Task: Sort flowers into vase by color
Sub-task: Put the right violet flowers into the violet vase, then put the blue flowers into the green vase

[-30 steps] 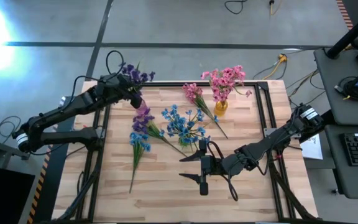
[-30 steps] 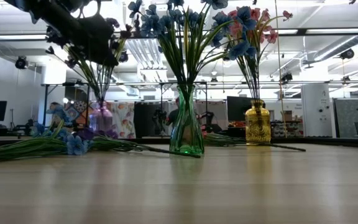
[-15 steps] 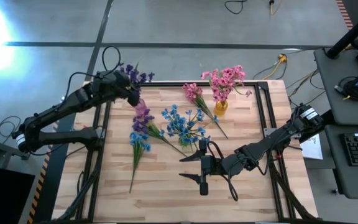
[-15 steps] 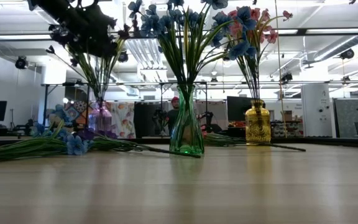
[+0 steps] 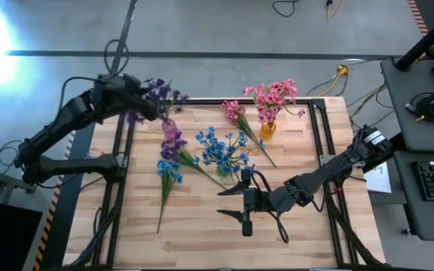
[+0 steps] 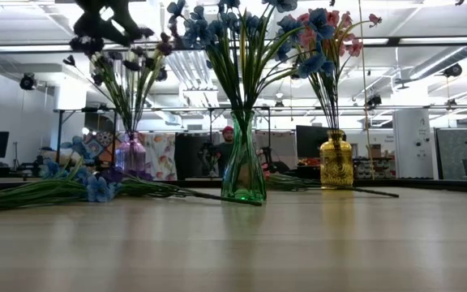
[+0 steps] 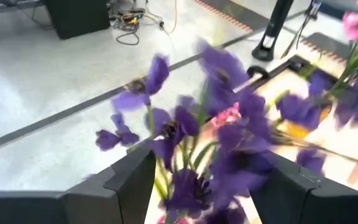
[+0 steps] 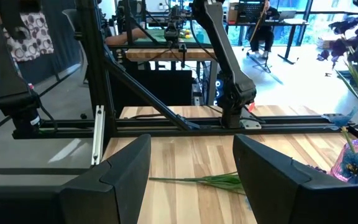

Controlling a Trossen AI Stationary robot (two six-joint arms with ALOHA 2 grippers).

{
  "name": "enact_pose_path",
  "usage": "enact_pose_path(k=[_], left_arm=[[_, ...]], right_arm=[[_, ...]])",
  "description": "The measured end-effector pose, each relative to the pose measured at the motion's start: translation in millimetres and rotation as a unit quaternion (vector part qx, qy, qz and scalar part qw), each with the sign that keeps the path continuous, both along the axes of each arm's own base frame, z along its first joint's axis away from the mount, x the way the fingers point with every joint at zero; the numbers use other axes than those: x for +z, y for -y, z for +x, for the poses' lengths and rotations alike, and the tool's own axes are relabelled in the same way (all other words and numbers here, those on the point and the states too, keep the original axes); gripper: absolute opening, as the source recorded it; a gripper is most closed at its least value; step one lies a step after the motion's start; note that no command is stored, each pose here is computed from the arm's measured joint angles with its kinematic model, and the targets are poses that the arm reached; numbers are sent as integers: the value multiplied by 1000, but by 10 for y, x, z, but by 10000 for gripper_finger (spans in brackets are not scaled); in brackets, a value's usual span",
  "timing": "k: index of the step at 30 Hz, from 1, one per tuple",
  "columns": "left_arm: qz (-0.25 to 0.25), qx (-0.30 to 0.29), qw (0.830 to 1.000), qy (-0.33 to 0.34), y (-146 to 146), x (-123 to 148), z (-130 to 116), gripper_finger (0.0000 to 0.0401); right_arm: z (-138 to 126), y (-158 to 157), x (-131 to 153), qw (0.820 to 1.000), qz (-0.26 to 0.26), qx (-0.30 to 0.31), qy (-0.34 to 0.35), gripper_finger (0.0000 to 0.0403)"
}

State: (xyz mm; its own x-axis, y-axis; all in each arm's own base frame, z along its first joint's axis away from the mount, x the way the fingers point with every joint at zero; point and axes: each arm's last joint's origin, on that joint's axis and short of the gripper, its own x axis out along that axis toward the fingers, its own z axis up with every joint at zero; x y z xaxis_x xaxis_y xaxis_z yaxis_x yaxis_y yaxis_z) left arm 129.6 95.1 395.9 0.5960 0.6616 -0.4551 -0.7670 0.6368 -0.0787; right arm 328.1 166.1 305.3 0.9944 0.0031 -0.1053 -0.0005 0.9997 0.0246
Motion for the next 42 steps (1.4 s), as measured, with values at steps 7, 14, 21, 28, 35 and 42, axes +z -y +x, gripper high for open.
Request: enact_pose_path(k=[7, 14, 21, 28, 35, 42], left_arm=[[21, 0, 999, 30, 91, 344, -134, 217], [31, -39, 997, 62, 186, 530, -197, 217], [20, -160, 985, 59, 581, 509, -26, 217], [14, -244, 969, 29, 1234, 416, 15, 217], [-17, -310, 950, 29, 1889, 225, -73, 217], [-51, -322, 945, 6, 2359, -49, 8, 217]], right_arm=[[3, 5, 0, 1000, 2, -1, 0, 221], [-4, -4, -7, 1000, 0, 1, -4, 221], [-105, -27, -64, 998, 19, 6, -63, 221], [-328, 46, -112, 981, 89, -19, -169, 221], [-556, 167, -222, 948, 127, -84, -278, 221], [-689, 66, -282, 919, 182, -55, -346, 221]])
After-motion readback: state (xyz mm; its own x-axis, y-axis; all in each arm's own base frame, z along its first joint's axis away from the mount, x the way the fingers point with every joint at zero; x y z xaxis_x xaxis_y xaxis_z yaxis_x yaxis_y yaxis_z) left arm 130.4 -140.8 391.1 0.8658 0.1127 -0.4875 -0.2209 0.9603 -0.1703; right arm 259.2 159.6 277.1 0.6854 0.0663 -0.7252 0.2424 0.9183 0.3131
